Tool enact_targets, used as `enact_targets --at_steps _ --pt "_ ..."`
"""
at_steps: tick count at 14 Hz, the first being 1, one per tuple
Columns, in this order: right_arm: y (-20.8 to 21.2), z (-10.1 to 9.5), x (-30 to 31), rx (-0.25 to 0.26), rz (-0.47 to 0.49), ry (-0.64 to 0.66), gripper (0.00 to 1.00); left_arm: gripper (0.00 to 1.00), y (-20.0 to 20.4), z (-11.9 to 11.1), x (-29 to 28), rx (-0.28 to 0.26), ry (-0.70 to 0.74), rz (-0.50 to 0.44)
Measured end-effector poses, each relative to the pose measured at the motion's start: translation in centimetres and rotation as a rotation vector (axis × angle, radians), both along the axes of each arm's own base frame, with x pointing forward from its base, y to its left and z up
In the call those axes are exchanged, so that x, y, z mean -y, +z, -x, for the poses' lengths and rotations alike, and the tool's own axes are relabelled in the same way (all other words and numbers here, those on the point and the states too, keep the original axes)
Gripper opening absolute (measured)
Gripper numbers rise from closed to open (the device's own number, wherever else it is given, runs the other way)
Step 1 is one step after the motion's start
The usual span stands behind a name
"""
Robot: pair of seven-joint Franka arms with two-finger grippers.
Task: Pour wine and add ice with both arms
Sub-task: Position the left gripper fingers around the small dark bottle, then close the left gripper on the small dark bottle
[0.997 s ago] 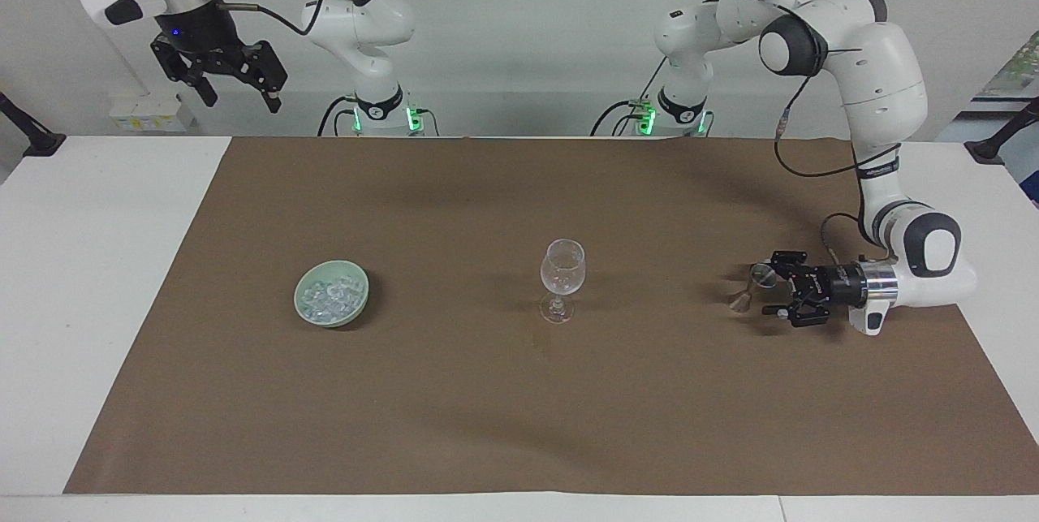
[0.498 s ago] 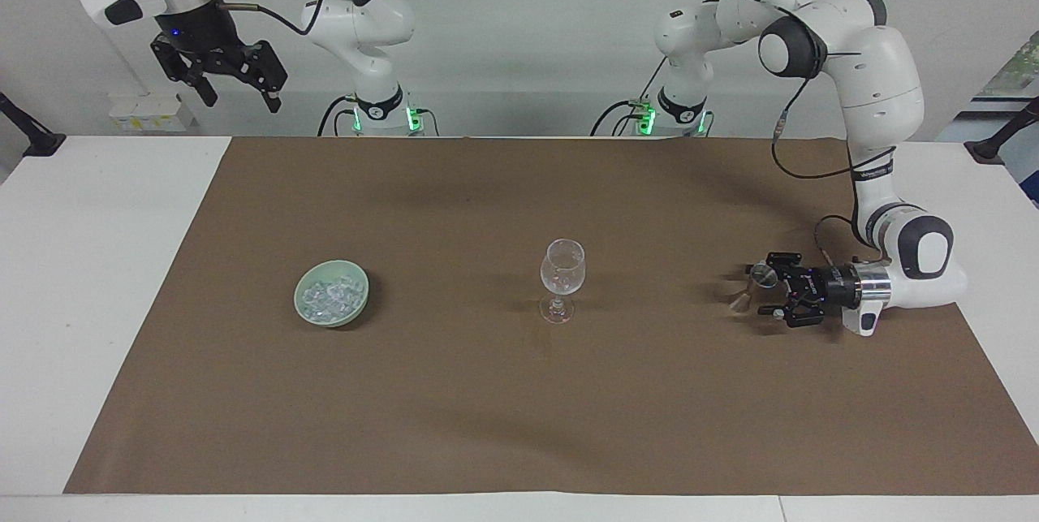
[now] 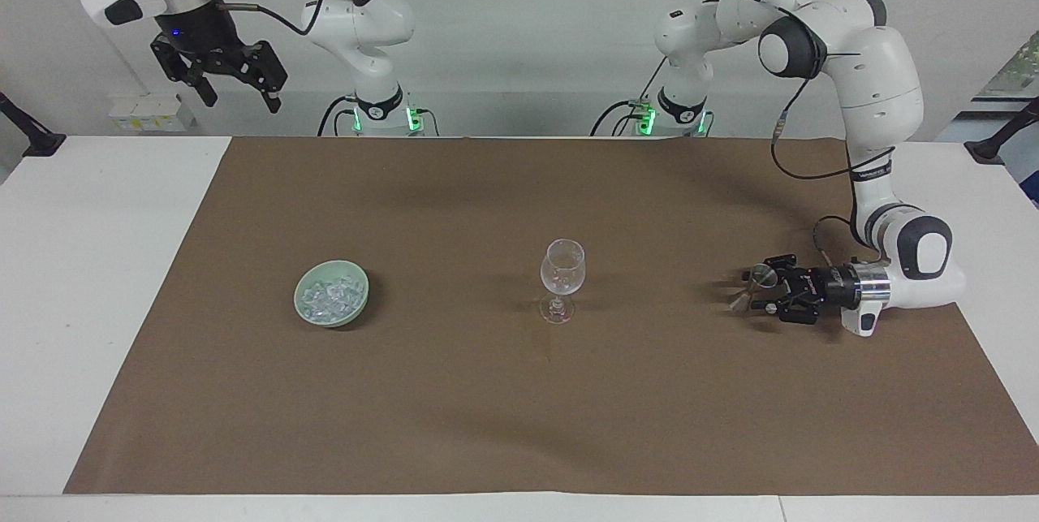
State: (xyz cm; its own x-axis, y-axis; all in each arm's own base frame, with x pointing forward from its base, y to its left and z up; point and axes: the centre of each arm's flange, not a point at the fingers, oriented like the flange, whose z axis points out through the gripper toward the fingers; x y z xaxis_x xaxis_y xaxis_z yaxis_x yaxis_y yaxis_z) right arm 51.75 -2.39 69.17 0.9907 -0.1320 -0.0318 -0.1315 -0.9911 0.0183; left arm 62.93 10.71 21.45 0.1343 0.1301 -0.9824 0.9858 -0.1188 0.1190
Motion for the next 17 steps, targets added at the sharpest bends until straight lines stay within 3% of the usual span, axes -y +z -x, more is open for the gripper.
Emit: enact_targets --at_steps 4,13,17 --pt "0.0 0.0 0.0 0.0 0.0 0.0 1.0 0.57 0.12 -0.15 0.03 0.005 0.012 0.011" --pt "0.0 0.0 0.0 0.0 0.0 0.0 1.0 0.53 0.12 -0.13 -0.18 -0.002 0.017 0.01" --pt "0.0 0.0 0.0 0.0 0.0 0.0 1.0 0.46 0.12 -0.11 -0.26 -0.007 0.019 0.009"
